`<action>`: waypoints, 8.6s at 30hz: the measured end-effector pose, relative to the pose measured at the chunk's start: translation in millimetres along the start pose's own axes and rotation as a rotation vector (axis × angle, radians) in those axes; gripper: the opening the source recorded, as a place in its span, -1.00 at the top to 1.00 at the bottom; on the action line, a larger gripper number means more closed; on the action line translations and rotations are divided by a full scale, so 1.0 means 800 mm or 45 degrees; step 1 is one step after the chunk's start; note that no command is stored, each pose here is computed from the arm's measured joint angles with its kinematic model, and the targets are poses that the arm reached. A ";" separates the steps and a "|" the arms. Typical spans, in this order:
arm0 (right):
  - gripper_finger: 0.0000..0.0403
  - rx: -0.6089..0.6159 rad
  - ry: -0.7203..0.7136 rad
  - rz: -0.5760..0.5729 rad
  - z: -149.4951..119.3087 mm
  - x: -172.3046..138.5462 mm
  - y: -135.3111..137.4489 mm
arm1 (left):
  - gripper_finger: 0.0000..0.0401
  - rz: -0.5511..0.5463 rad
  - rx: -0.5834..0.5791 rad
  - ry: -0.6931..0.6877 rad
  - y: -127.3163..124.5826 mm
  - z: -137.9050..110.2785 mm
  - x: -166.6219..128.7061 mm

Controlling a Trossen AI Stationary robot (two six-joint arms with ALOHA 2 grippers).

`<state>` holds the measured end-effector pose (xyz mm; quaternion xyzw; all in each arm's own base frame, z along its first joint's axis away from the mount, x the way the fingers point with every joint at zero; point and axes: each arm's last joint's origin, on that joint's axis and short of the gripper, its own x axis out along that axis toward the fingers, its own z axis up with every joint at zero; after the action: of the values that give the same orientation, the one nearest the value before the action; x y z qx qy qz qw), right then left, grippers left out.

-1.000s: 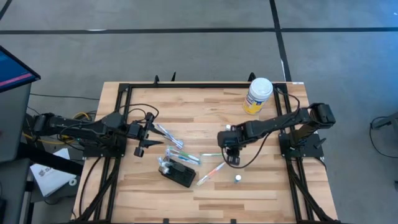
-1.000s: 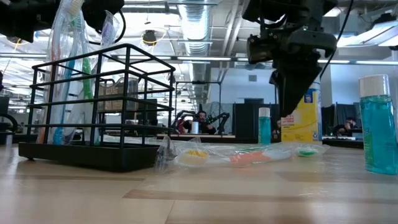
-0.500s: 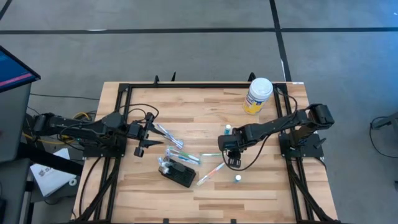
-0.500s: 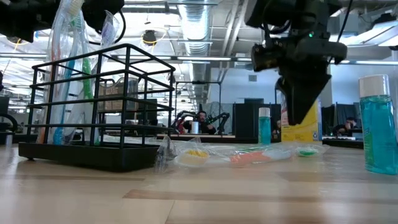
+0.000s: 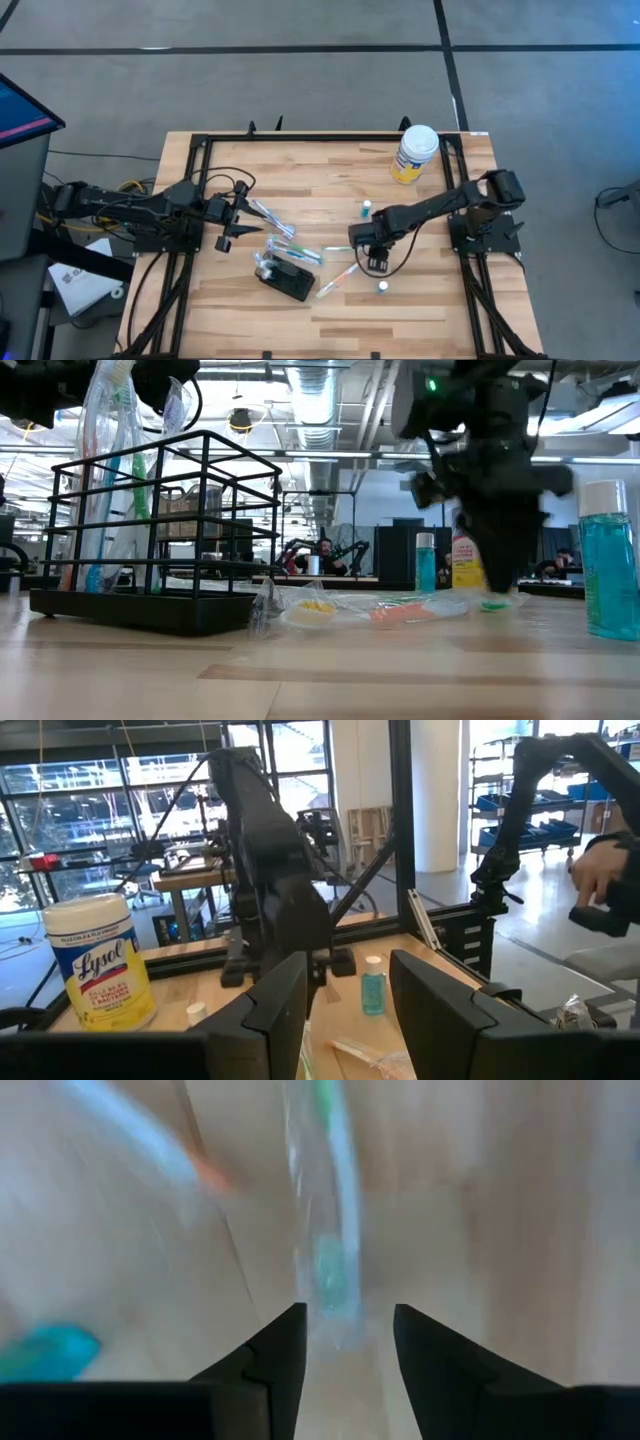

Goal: Pick & Place toothbrushing station
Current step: Put the green toothbrush into the mesh organizer

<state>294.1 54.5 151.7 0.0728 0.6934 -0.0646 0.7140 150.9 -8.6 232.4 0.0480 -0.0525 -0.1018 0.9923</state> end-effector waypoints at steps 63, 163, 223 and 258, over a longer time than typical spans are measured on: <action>1.00 -0.216 -0.262 -0.797 0.063 -0.180 0.018 | 0.31 0.047 -0.242 -0.230 0.003 0.021 -0.002; 1.00 -0.328 -0.969 -1.074 0.114 -0.273 0.051 | 0.94 0.186 -0.228 -0.076 0.062 -0.006 0.171; 0.52 0.130 -1.323 -0.668 0.051 -0.250 0.061 | 0.95 0.198 -0.223 -0.049 0.062 -0.009 0.171; 0.54 0.065 -1.597 -0.235 0.066 -0.223 0.020 | 0.95 0.199 -0.154 -0.060 0.062 -0.007 0.171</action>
<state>343.5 58.2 331.9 -0.0221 0.1449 -0.1726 0.9740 294.7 12.2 245.2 -0.0186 -0.0733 -0.0282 0.9967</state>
